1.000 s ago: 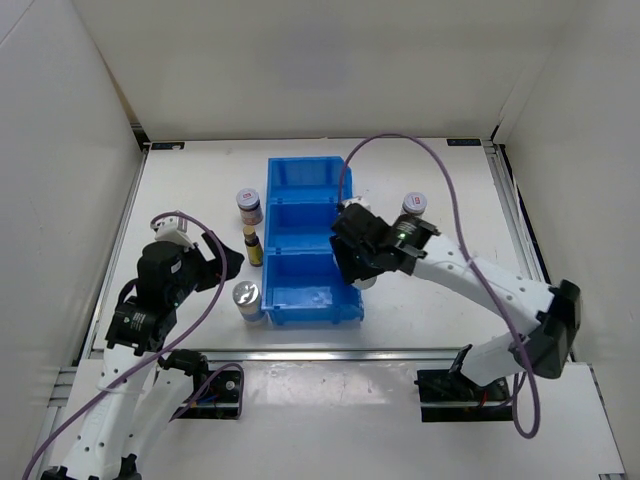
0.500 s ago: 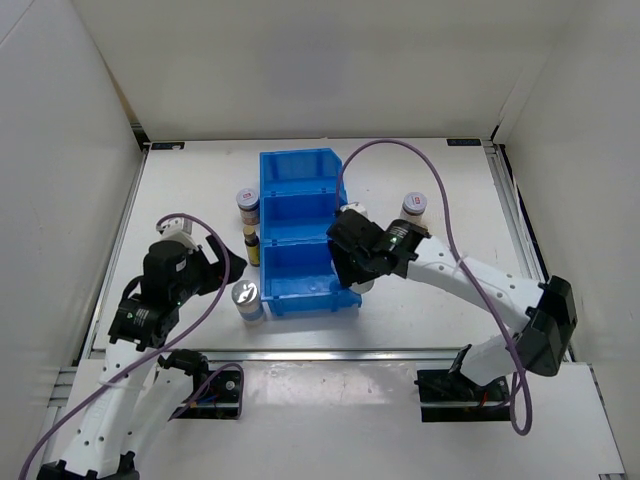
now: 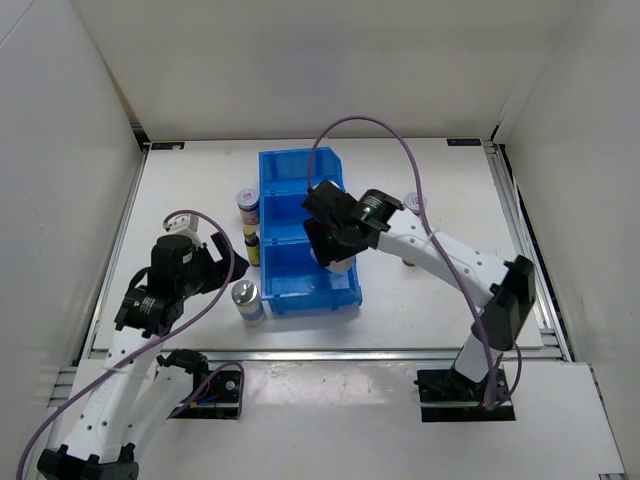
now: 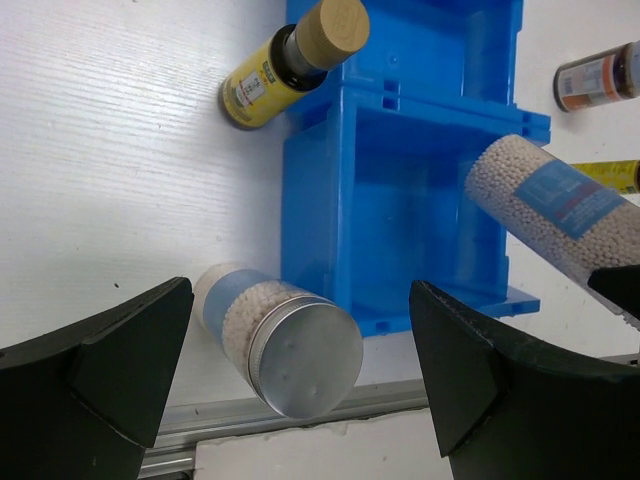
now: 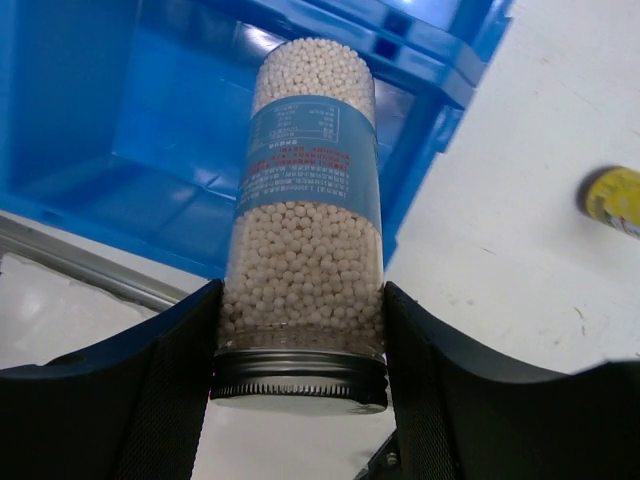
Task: Organize the condiment bottles
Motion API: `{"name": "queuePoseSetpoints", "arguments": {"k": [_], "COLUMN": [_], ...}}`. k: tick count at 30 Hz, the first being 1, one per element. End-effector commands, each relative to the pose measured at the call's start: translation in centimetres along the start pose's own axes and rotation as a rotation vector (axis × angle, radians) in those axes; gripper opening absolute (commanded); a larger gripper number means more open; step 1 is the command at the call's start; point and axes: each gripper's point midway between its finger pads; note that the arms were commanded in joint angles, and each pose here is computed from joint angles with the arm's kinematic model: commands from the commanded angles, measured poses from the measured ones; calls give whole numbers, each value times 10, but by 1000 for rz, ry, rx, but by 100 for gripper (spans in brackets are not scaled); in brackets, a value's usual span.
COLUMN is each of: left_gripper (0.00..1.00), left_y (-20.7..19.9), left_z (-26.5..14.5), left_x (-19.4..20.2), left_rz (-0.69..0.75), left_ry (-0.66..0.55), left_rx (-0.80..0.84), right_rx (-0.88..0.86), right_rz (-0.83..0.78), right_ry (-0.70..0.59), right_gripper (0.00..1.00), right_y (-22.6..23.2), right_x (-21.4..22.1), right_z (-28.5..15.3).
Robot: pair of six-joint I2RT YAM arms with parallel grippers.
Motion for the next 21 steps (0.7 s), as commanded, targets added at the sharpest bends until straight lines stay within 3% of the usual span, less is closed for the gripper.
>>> {"name": "queuePoseSetpoints", "arguments": {"k": [1,13,21], "left_gripper": [100,100,100], "left_y": [-2,1,2], "left_z": [0,4,6], "left_x": [-1,1,2], "left_rz": [-4,-5,-5], "left_ry": [4,17,25], "left_rx": [3,-15,-20], "right_rx": [-53,-88,-139], "right_rz": [1,-31,-63], "right_ry": [20,210,375], "right_gripper": [0,0,0], "right_y": [9,-17,-15], "right_x": [-19,-12,4], "right_z": [-5,-23,15]}}
Point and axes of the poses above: each gripper's point midway between its finger pads, its own z axis out along the fingers, its own y axis along the line the jaws close on, x = y × z, and after that the axes turned 4 degrees about z, right-handed
